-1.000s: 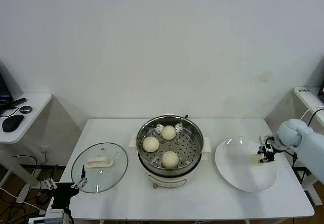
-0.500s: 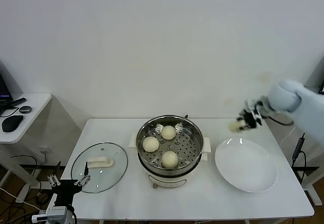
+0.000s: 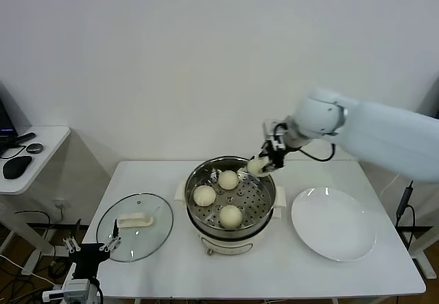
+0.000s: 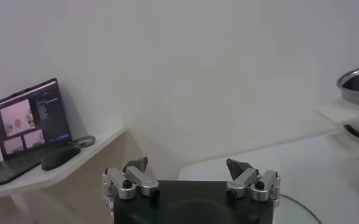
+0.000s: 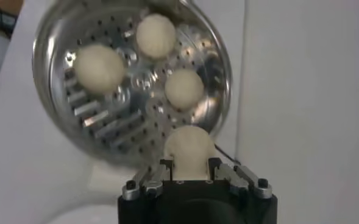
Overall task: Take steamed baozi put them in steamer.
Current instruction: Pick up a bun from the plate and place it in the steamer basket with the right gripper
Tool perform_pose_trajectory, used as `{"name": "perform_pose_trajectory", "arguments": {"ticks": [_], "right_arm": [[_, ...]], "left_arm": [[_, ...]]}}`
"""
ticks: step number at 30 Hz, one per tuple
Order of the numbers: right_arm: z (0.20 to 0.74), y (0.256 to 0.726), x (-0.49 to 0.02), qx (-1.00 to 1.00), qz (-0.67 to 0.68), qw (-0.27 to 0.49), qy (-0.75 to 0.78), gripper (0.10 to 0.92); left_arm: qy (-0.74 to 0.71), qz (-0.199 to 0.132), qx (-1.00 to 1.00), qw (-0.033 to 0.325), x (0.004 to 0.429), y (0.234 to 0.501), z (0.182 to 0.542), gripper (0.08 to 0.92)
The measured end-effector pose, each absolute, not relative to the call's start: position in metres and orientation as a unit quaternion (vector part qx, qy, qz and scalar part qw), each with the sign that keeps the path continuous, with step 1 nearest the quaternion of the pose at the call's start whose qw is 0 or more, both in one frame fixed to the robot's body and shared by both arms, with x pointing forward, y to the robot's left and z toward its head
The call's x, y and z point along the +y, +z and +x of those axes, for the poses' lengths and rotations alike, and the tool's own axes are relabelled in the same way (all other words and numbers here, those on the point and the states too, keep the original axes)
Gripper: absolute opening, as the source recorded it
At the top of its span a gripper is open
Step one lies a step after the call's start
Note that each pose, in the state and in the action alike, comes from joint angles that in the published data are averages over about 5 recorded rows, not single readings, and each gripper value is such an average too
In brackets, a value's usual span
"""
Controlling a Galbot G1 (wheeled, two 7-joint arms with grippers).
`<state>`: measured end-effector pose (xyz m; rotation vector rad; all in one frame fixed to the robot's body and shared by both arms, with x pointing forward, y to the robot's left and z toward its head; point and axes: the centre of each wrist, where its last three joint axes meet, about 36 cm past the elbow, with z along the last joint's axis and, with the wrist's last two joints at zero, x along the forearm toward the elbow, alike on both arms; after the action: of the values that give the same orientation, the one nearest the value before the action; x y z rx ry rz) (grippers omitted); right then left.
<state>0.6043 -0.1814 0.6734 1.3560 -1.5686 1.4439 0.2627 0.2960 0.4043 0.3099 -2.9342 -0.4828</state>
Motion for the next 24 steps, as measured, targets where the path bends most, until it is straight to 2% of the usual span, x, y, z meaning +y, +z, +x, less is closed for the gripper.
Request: {"name": "perform_pose_trajectory", "arguments": {"ticks": [19,24], "right_arm": [[0.602,0.595,-0.150,-0.566,0.516,0.364,0.531,0.390],[0.600,0.587,-0.150,-0.567,0.513,0.364,0.532,0.490]], "left_arm": [[-0.157,0.109,-0.978,0.076,0.295,0.407,0.263,0.823],[-0.158,0.110,-0.978,0.075,0.296,0.409,0.261,0.823]]}}
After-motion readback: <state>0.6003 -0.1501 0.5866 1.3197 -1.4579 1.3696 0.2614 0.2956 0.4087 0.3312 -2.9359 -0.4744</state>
